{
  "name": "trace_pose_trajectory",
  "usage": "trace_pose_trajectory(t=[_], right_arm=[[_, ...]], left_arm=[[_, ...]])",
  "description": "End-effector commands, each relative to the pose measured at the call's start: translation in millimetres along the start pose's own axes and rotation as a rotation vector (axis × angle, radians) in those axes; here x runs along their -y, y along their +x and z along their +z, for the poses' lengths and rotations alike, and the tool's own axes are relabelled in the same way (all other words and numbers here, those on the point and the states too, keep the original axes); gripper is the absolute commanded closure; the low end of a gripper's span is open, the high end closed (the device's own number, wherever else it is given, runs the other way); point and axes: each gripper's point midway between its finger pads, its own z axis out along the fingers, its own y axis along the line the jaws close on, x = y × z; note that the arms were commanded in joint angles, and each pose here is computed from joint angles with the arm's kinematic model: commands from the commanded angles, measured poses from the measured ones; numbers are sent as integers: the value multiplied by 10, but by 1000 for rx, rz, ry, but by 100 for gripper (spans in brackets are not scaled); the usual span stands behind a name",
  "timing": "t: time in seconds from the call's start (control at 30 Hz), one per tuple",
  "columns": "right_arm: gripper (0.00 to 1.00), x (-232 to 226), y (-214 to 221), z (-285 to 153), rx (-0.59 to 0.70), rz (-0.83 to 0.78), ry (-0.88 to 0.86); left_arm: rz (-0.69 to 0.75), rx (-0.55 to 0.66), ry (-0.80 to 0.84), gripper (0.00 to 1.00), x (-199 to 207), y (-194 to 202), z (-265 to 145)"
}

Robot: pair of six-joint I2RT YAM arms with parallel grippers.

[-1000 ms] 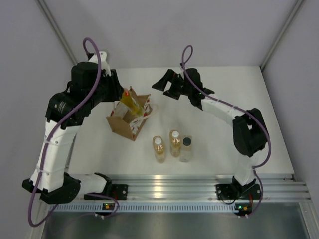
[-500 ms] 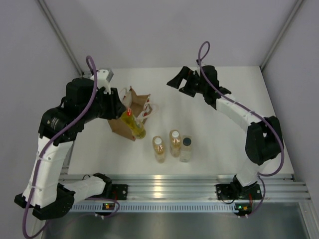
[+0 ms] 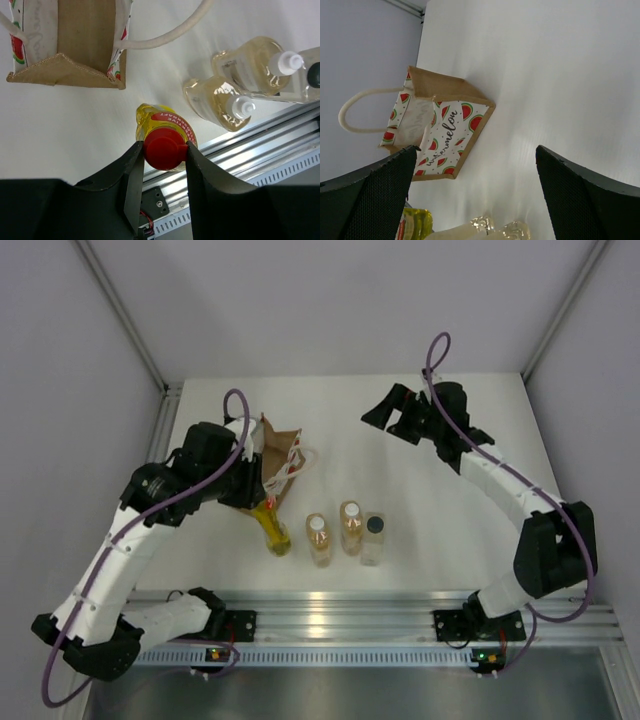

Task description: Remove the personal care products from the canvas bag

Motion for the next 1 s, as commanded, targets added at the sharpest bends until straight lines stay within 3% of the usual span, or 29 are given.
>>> trace_pose_trajectory(t=[0.0,0.4,0.97], right_arm=[[1,-175,-138,-313,39,-82,-55],[1,-446,-79,-1085,102,-257,-104],[1,-617,-33,-1832,187,-384,-89]], left_arm=[[-33,135,-37,100,-42,-218,72],[-68,133,-21,100,42,167,337],[69,124,-102,100,258,549,533]])
